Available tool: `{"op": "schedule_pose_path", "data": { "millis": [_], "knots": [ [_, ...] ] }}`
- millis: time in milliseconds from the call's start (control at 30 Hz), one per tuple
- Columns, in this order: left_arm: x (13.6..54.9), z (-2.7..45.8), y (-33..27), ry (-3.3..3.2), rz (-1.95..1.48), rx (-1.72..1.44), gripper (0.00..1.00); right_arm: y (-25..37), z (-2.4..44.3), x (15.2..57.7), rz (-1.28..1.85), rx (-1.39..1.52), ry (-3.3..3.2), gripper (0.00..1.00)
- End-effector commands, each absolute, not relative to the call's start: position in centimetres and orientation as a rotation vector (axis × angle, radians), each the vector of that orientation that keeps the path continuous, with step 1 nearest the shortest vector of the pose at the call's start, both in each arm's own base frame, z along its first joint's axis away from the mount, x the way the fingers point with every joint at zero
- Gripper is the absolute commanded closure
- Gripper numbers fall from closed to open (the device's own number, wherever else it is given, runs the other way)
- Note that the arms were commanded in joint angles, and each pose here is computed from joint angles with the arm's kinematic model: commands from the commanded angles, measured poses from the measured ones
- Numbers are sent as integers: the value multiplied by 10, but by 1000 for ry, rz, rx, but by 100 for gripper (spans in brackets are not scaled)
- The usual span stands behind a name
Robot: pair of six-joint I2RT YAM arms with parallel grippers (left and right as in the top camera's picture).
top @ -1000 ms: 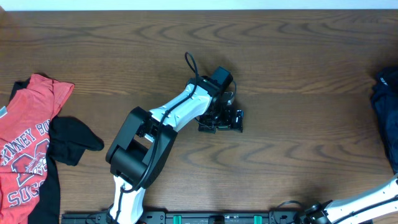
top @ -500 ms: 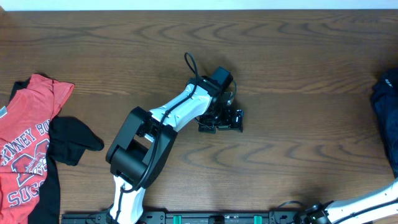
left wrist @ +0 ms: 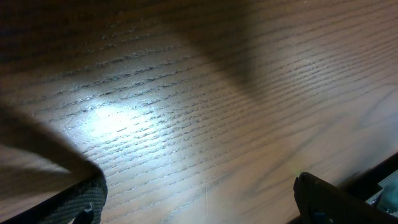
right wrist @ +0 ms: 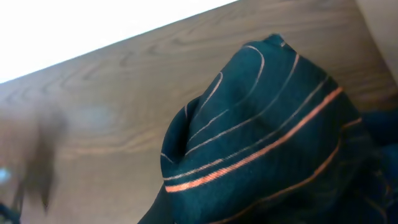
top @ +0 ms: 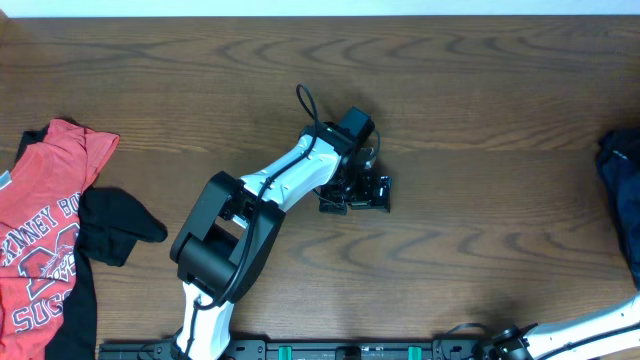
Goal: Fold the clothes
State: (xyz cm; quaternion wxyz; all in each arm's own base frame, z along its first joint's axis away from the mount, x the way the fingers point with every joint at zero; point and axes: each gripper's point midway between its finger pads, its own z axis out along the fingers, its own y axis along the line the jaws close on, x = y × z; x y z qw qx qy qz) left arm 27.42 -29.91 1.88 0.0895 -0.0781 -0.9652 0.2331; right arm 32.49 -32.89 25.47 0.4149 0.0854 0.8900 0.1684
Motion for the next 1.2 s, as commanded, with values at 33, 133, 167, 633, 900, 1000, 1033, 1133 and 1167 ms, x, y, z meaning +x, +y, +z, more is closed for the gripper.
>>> {"op": "schedule_pose_path", "data": {
  "millis": [33,133,167,633,900,1000,1033,1133,1167],
  "knots": [
    [273,2,-297,-2863,654,-227,2,-316,262,330,420,48,2186,98],
    [275,2,-298,-2868,662,-230,2,-315,257,330,439,51,2183,98],
    [275,2,-298,-2869,663,-231,2,-315,254,330,443,50,2185,98],
    [274,2,-298,-2869,666,-264,2,-294,164,331,679,165,2163,98],
    [275,2,-298,-2869,666,-263,2,-291,155,326,694,185,2177,98],
    [275,2,-298,-2870,666,-264,2,-293,161,325,654,167,2191,98],
    [275,2,-298,-2870,667,-264,2,-293,165,325,640,159,2193,98],
    [276,2,-299,-2873,670,-266,2,-295,182,326,585,125,2182,99],
    [276,2,-299,-2874,672,-267,2,-296,192,326,558,109,2175,99]
  ]
}}
